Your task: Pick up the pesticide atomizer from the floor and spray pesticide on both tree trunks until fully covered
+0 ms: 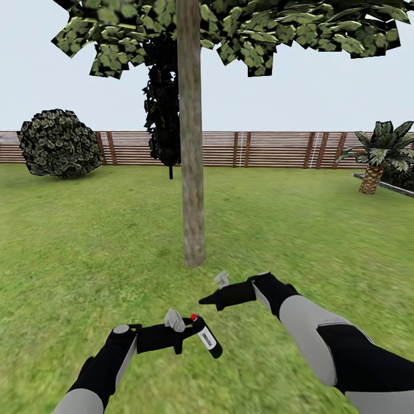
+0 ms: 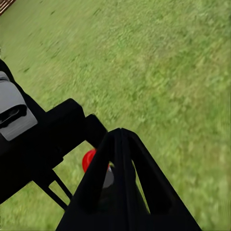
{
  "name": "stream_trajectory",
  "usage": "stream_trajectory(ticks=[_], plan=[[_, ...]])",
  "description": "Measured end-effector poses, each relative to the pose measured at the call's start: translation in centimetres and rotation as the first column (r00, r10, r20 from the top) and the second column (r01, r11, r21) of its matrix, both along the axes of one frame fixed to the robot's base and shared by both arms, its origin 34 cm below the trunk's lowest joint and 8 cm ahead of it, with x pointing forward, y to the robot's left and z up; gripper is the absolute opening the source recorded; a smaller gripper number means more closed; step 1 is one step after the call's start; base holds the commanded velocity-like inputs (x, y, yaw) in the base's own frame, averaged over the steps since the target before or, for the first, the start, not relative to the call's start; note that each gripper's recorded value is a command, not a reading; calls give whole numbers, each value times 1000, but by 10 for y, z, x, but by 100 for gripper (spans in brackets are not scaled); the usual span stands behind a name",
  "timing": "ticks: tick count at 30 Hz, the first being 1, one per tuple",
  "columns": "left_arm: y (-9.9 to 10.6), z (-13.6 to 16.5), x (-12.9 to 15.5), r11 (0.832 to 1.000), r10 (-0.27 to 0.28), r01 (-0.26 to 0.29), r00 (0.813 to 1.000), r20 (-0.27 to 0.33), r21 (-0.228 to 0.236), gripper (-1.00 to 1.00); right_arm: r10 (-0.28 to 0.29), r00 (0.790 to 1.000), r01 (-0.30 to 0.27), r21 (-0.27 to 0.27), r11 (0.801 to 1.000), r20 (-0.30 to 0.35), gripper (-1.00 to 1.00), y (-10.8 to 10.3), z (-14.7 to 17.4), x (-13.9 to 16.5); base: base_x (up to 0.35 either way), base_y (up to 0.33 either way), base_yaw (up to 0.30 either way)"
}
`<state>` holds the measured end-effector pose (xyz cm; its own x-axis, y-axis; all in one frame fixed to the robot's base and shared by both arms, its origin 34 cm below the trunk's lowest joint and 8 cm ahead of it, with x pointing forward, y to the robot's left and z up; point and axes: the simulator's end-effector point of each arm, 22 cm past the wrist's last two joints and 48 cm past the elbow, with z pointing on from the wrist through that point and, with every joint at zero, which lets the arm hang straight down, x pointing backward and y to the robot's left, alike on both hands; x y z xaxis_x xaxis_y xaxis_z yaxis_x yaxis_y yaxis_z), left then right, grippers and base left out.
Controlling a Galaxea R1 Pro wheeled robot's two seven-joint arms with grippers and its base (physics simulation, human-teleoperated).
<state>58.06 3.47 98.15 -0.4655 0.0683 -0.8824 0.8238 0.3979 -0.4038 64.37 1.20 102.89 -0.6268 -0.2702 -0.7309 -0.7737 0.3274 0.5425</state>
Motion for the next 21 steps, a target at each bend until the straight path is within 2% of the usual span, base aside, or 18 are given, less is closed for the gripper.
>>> stream_trajectory(ticks=[13, 18, 21], plan=[[-11, 4, -2, 1000, -8, 8, 1000, 1, -18, -100, 4, 1000, -4, 1, 1000, -8, -100, 4, -2, -3, 0, 0, 0], [-11, 11, 1, 1000, -7, 7, 1000, 20, -19, -100, 3, 1000, -3, 1, 1000, -11, -100, 4, -4, -4, 0, 0, 0], [-11, 12, 2, 1000, -5, 5, 1000, 4, -18, -100, 3, 1000, -3, 1, 1000, -12, -100, 4, -4, -4, 0, 0, 0]])
